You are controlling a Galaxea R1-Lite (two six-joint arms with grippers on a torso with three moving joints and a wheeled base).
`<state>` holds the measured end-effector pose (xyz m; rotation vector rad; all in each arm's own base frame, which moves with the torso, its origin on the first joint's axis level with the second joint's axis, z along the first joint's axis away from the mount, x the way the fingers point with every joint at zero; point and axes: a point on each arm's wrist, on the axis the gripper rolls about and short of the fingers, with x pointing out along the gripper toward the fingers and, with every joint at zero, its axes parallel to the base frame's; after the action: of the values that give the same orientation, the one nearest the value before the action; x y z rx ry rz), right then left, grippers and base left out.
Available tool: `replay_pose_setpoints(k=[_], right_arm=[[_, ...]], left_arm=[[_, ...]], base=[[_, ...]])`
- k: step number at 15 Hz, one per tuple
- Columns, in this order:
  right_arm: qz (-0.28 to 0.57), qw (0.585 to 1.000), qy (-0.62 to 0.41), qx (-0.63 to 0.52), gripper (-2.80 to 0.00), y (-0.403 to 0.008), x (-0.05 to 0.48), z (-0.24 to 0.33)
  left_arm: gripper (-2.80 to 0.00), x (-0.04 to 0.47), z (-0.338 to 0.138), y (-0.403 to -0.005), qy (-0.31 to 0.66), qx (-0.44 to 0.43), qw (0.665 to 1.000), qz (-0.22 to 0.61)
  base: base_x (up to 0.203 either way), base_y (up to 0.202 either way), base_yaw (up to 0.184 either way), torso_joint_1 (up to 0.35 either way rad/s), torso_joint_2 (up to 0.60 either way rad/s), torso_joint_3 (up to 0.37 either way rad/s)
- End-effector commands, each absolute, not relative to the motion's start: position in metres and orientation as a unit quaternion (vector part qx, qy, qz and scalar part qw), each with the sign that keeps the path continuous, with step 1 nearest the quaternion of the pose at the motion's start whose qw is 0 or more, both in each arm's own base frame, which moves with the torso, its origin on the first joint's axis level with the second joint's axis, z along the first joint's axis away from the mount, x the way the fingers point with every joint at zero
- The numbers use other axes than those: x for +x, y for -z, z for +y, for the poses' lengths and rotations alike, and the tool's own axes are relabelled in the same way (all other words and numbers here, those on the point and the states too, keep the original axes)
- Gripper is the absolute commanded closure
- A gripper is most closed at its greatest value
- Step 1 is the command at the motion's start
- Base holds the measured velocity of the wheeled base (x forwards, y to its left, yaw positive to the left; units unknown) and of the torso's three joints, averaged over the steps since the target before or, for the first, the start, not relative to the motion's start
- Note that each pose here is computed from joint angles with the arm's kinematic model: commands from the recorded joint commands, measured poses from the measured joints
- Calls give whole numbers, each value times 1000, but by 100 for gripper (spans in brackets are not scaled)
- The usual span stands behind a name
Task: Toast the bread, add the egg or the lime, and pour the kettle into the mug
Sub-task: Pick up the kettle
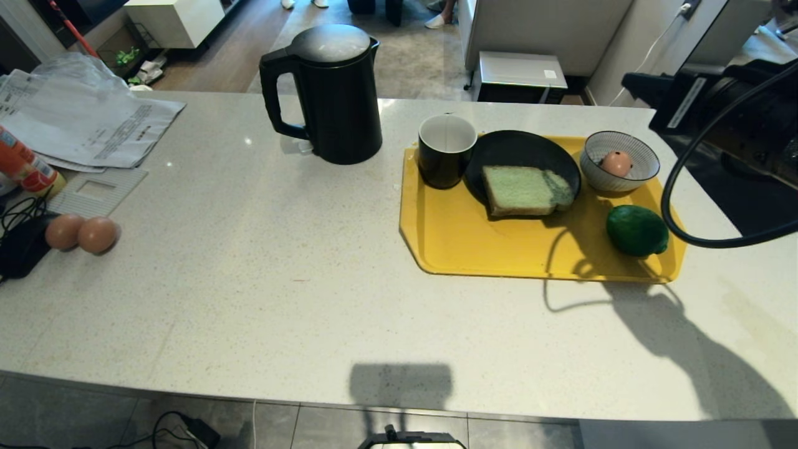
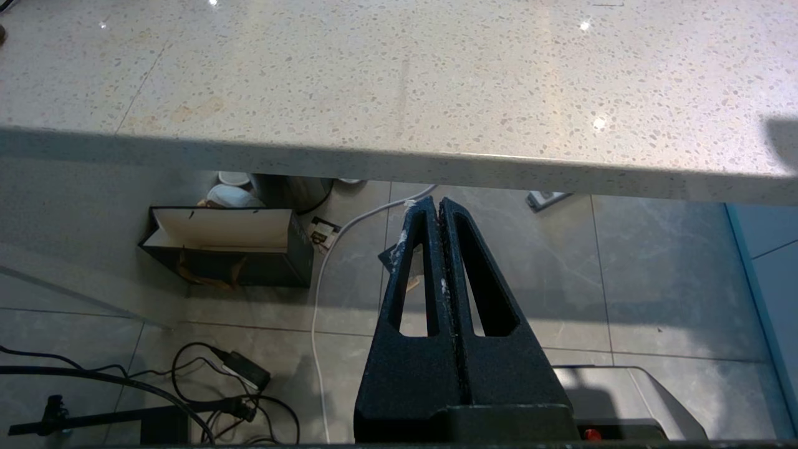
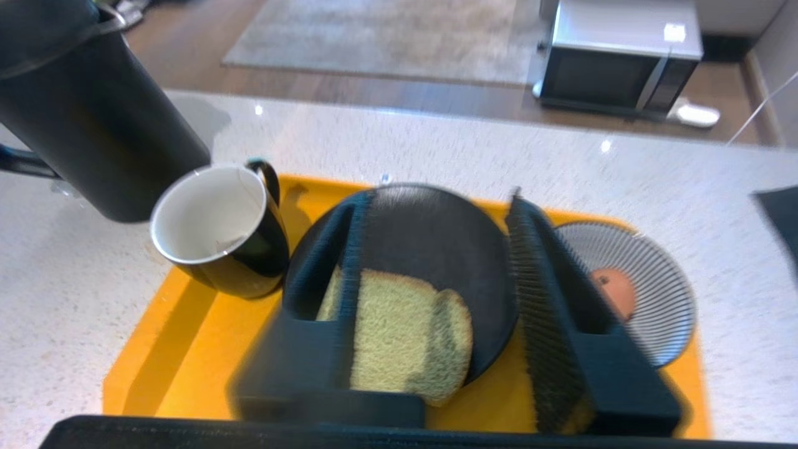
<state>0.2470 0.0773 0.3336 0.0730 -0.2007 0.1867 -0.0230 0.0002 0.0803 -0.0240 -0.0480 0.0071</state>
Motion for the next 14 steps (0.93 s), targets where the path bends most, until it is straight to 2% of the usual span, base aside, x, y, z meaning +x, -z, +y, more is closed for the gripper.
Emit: replay_pose_setpoints(k=[1, 6, 14], right_arm=[[-143, 984, -93, 45, 0, -353, 211, 66], [-176, 981, -80, 19, 0, -365, 129, 37], [-216, 976, 27, -12, 0, -340, -7, -4]], left_arm=[[0, -22, 0, -76, -4, -12, 1000, -16], [0, -22, 0, -76, -4, -12, 1000, -16], [0, -22, 0, -76, -4, -12, 1000, -16]], base=[[0, 0, 0, 0, 0, 0], [0, 0, 0, 0, 0, 0], [0, 0, 0, 0, 0, 0]])
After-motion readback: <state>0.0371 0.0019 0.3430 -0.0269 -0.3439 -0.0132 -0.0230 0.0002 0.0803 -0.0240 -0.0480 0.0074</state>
